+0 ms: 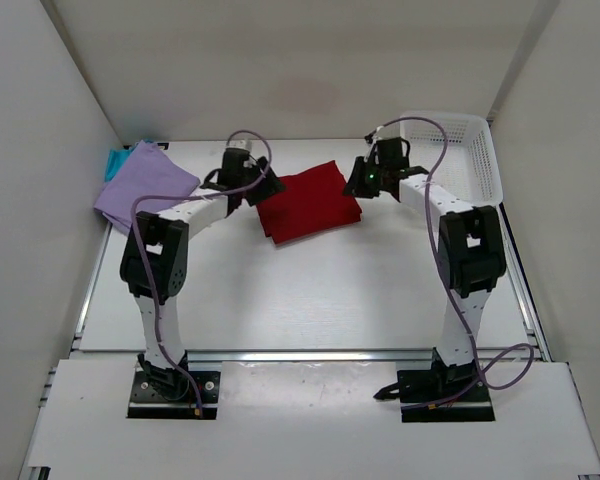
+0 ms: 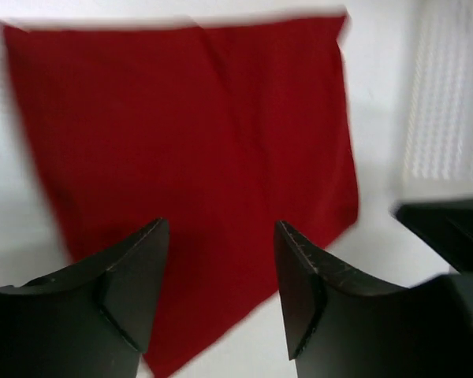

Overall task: Fold and stack the t-shirts
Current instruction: Fold the long partially folded tshirt into a neat square, then put the neatly folded tshirt into the corner of the board with the left arm

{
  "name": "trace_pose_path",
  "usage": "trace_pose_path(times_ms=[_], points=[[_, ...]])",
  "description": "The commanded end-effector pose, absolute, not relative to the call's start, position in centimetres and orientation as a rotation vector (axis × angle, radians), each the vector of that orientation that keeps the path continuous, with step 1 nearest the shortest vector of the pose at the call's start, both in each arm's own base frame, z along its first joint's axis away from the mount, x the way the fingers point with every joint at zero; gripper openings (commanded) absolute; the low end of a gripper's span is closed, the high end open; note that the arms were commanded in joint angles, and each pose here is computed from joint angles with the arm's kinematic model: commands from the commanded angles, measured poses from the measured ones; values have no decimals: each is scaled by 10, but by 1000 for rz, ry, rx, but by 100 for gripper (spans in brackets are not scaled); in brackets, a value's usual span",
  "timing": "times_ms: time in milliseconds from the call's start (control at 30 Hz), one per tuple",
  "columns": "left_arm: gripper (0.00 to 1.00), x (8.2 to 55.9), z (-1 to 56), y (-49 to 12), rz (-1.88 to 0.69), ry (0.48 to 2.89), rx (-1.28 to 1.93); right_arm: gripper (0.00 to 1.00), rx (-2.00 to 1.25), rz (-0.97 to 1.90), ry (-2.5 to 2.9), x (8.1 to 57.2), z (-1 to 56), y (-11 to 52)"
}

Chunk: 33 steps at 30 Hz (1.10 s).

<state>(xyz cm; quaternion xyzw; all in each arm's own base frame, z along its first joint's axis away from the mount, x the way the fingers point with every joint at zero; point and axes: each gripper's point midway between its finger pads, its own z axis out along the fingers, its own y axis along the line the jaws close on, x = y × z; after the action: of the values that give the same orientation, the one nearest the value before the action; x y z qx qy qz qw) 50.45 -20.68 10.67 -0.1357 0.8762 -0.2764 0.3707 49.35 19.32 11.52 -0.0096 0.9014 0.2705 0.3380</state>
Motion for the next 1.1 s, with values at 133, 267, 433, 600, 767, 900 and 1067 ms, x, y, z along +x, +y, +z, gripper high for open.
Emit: trace_pose_path(times_ms=[133,267,433,600,767,900,1067], points=[[60,458,37,-244,-812,2391,-305,4,-38,736,2386,500,62,200],[58,438,26,-230,-866,2388,-352,0,-10,722,2455,492,36,191],[58,406,18,-220,-946,2382,-424,0,49,748,2438,465,30,185],[72,397,67,-219,-972,2265,-376,0,49,791,2408,459,46,184],[98,398,91,-184,-863,2186,-388,29,-3,785,2298,461,90,196],[99,397,78,-162,-781,2222,-406,46,-207,840,1285,515,315,218],[92,402,44,-153,-690,2319,-443,51,43,819,2130,427,150,207]])
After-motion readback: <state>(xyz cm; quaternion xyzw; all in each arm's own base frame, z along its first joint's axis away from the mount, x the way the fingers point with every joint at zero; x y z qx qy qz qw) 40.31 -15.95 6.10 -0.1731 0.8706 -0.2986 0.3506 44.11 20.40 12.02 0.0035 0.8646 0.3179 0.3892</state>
